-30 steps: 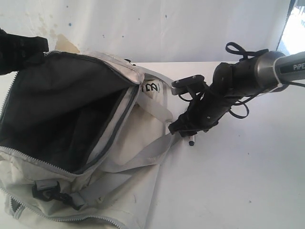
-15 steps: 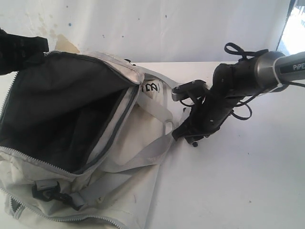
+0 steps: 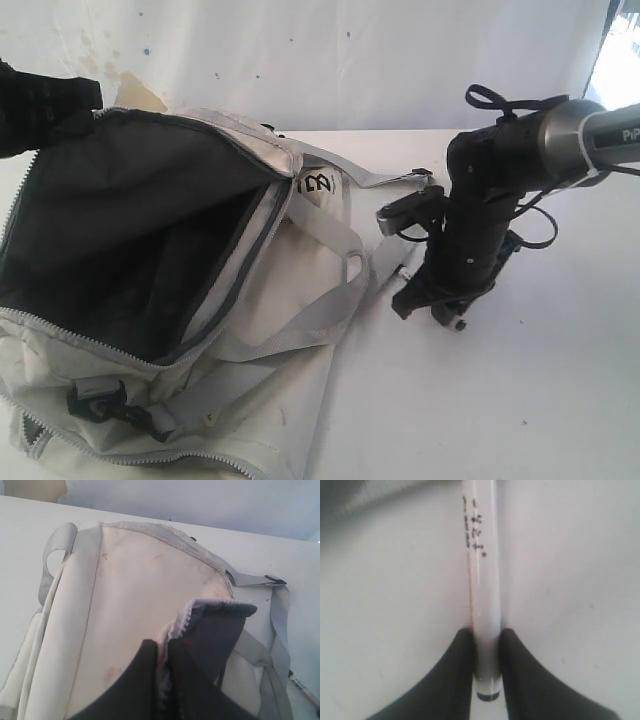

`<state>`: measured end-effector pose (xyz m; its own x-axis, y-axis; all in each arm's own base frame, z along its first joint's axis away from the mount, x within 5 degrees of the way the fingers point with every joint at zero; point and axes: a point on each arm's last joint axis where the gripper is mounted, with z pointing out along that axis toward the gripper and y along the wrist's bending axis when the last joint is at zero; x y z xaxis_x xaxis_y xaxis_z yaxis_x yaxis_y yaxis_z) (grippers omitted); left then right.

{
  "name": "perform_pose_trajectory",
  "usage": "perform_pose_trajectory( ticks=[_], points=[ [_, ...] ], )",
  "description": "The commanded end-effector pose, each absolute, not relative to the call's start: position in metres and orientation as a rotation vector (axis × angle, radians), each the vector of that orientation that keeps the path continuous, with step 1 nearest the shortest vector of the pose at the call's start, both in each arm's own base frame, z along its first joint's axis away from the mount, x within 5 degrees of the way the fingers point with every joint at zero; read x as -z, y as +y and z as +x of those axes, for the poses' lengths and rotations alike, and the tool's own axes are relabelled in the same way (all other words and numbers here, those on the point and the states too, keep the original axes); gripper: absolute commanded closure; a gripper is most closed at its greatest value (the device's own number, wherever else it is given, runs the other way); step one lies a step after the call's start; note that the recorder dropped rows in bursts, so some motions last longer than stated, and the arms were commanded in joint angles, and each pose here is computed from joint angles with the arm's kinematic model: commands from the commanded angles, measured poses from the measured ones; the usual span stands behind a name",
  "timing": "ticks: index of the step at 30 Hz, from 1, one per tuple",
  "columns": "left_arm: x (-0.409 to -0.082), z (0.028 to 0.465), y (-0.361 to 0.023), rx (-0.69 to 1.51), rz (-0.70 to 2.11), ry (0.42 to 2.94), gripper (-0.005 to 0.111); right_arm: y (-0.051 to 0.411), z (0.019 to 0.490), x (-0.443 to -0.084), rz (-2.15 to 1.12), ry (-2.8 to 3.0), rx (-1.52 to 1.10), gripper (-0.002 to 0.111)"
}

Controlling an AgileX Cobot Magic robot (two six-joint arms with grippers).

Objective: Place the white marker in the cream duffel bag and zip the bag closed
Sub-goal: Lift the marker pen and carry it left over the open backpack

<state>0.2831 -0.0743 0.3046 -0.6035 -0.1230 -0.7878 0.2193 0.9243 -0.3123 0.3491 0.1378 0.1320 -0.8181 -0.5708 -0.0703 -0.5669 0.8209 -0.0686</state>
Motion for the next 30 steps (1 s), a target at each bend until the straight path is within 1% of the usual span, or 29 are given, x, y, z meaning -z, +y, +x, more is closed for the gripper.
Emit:
perform_pose_trajectory(
  ticks=[1,8,14,21,26,30],
  points=[
    [-0.311,0.282,-0.074,0.487,0.064,2.149,0.107,0.119,0.341,-0.143,-0.971,3.000,0.231,0.108],
    [-0.311,0.282,-0.074,0.482,0.069,2.149,0.107,0.079,0.341,-0.145,-0.852,3.159,0.273,0.108],
    [-0.311,0.283,-0.074,0.479,0.066,2.143,0.107,0.077,0.344,-0.147,-0.865,3.124,0.304,0.108],
    [-0.311,0.283,-0.074,0.479,0.066,2.143,0.107,0.078,0.346,-0.167,-0.833,3.031,0.287,0.108],
    [-0.311,0.283,-0.074,0.479,0.066,2.143,0.107,0.084,0.348,-0.187,-0.751,2.926,0.179,0.108],
    [-0.311,0.283,-0.074,0.478,0.065,2.142,0.107,0.093,0.346,-0.192,-0.753,2.906,0.027,0.108]
  ],
)
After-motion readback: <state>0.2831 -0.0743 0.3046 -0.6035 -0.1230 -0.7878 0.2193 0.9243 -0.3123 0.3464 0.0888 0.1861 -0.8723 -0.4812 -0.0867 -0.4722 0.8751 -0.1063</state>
